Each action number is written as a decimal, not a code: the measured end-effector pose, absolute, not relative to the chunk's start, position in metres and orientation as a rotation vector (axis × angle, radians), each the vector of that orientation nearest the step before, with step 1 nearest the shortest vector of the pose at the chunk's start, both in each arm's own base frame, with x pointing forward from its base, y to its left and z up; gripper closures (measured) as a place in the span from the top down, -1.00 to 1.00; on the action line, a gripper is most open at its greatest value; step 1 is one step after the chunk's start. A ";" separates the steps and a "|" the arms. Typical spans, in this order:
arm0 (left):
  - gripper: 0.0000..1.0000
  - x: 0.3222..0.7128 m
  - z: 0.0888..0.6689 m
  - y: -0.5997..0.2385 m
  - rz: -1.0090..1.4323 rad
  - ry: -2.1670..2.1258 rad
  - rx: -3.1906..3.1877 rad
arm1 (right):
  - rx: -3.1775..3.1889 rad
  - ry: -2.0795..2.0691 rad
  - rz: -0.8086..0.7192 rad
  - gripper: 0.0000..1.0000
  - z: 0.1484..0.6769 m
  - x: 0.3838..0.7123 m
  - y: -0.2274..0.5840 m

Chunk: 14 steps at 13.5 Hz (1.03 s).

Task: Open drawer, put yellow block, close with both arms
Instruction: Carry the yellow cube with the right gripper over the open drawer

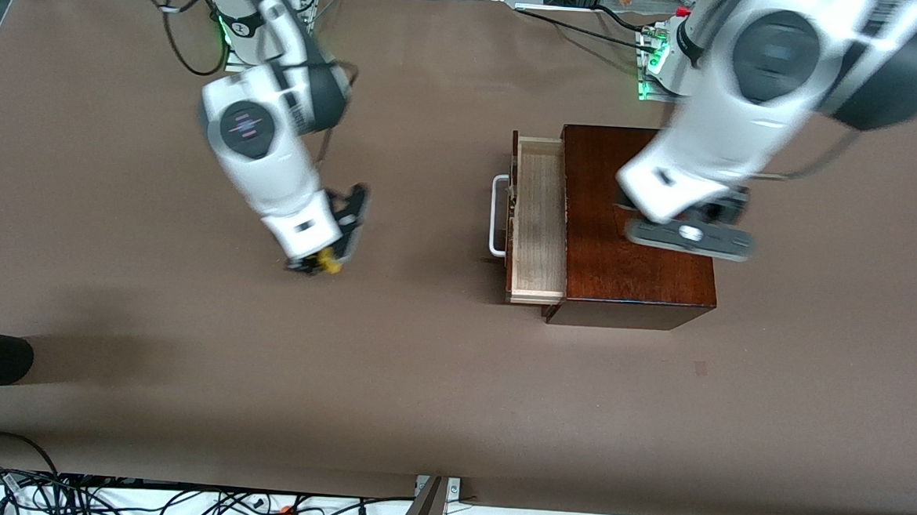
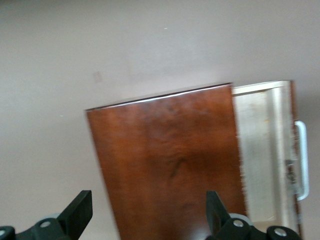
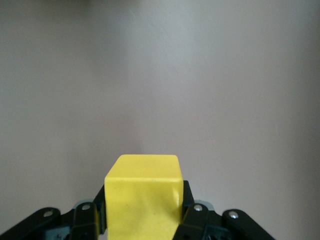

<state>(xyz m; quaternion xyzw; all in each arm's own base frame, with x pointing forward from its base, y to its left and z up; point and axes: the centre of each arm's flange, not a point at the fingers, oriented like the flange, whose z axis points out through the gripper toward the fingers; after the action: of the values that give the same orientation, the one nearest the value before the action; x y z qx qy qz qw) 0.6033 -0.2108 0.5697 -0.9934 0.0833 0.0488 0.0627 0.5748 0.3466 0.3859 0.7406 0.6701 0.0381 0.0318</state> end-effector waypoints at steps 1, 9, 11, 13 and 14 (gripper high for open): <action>1.00 0.608 0.574 -0.185 0.158 0.242 -3.022 | 2.241 2.110 0.127 0.11 0.387 0.564 0.374; 1.00 0.559 0.614 -0.031 -0.004 0.043 -3.116 | 2.186 2.196 0.193 0.11 0.407 0.496 0.520; 1.00 0.551 0.616 -0.028 0.014 0.032 -3.117 | 2.266 2.133 0.250 0.11 0.416 0.479 0.555; 1.00 0.551 0.616 -0.031 0.018 0.007 -3.118 | 2.317 2.099 0.293 0.11 0.411 0.469 0.588; 1.00 0.550 0.616 -0.031 0.020 -0.005 -3.117 | 2.336 2.089 0.303 0.11 0.404 0.463 0.603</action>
<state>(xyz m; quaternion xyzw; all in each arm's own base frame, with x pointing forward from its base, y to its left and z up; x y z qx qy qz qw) 0.5503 -0.0309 0.6159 -0.9999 -0.0014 0.0064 0.0120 0.4632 0.6027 0.4039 0.7420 0.6635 0.0961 -0.0031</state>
